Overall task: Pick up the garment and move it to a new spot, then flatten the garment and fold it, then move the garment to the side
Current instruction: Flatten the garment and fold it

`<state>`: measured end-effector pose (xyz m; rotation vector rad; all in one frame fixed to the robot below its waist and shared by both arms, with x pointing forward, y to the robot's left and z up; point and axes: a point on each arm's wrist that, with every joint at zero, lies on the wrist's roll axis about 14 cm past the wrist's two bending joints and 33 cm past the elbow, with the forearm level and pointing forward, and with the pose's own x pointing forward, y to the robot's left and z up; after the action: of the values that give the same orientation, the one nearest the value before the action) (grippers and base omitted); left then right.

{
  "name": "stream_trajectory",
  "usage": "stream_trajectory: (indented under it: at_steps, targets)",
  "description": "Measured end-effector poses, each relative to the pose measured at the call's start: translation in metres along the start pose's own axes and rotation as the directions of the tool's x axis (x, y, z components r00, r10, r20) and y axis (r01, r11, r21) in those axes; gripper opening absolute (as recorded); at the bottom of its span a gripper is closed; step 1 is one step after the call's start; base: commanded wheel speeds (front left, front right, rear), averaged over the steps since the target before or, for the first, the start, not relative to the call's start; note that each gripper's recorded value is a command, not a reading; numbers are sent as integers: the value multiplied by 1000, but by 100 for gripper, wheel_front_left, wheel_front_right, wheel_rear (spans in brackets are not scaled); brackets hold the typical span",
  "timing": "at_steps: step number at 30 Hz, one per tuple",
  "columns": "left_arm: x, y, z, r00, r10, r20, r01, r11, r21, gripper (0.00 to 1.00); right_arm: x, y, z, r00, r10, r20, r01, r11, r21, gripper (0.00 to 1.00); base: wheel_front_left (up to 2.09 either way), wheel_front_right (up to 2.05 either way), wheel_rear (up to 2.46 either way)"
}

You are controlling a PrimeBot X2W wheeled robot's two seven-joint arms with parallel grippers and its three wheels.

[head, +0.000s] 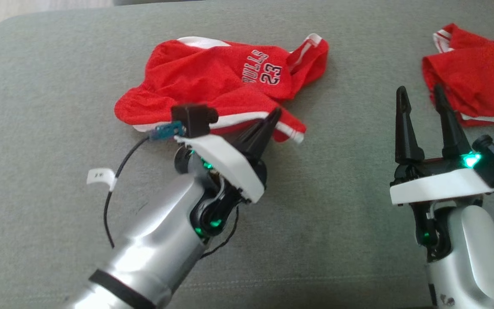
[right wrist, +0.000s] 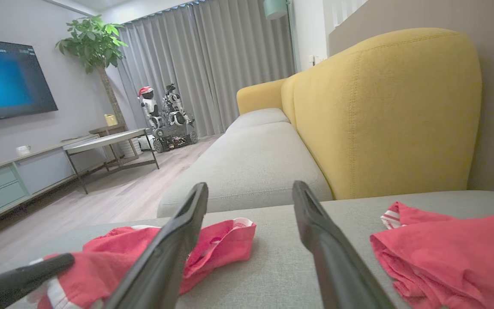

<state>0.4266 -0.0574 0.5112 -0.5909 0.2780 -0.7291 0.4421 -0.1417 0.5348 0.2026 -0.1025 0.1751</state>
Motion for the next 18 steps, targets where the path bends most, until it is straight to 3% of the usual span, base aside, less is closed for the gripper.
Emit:
stream_trajectory:
  at_steps: [10,17,18]
  targets:
    - [30,-75,-3,983,-181,-13,181,983,-14,0,-11,-25,20,996,-69,54,71,997,-30,100,0,0,0]
    - [23,-81,-56,965,-197,-173,205,978,27,0,-15,-33,16,994,-92,51,94,995,-33,100,0,0,0]
    - [20,-78,-64,961,-189,-201,200,979,32,16,-15,-33,15,995,-92,47,94,995,-33,100,0,0,0]
